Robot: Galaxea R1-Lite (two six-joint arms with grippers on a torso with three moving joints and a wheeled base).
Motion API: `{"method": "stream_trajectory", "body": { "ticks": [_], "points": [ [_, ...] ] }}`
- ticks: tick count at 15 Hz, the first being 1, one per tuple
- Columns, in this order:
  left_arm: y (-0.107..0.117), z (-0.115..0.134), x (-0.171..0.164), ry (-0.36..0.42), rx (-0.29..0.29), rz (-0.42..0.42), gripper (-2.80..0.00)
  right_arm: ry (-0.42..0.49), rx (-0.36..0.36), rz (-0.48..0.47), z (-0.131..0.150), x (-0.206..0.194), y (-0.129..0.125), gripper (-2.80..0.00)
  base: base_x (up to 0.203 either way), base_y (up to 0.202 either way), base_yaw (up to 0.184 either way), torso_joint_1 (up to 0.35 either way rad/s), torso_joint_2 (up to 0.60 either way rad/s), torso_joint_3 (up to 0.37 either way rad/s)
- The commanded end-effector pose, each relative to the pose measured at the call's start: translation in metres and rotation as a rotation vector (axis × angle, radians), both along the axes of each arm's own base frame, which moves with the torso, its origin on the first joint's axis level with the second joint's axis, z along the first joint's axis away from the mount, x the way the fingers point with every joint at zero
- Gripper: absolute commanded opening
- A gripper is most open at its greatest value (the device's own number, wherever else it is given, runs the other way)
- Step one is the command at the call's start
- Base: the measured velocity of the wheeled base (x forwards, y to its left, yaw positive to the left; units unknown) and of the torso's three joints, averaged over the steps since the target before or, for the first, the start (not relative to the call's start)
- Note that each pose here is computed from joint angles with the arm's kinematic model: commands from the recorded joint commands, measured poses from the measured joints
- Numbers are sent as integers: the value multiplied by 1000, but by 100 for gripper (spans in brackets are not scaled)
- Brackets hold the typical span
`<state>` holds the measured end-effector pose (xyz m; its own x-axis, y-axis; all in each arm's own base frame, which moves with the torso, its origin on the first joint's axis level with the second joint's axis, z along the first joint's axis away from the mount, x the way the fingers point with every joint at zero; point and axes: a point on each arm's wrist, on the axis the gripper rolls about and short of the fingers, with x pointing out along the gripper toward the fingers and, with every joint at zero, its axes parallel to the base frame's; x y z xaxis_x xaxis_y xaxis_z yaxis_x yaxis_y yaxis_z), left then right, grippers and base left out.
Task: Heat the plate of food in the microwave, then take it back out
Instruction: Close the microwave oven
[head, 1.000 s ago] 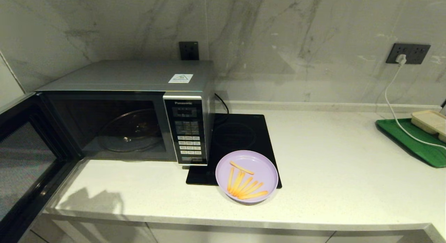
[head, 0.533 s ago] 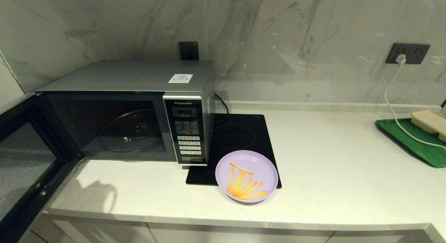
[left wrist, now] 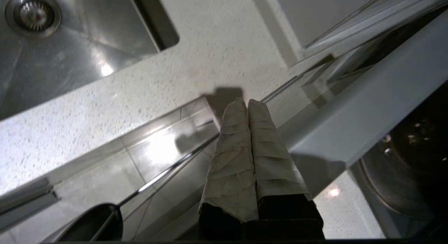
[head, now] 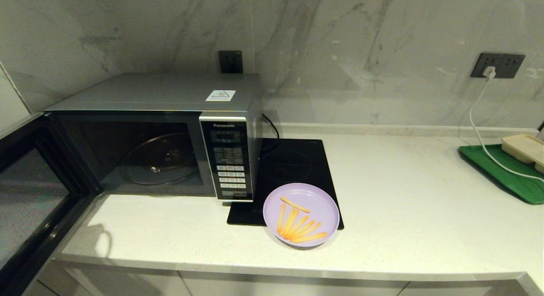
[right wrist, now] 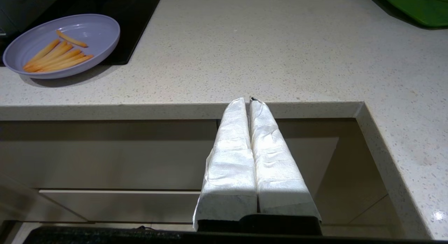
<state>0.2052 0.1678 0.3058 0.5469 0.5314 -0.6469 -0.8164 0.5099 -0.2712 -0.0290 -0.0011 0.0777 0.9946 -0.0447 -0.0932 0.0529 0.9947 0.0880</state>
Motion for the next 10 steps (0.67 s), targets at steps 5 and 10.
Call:
{"method": "stream_trajectory", "body": {
  "ticks": [5, 10],
  "points": [
    [-18, -2, -2, 10, -86, -72, -280, 2, 1, 0, 0, 0, 0, -280, 0, 0, 0, 0, 0, 0],
    [-96, 6, 13, -34, -190, -314, -280, 2, 1, 0, 0, 0, 0, -280, 0, 0, 0, 0, 0, 0]
  ]
}}
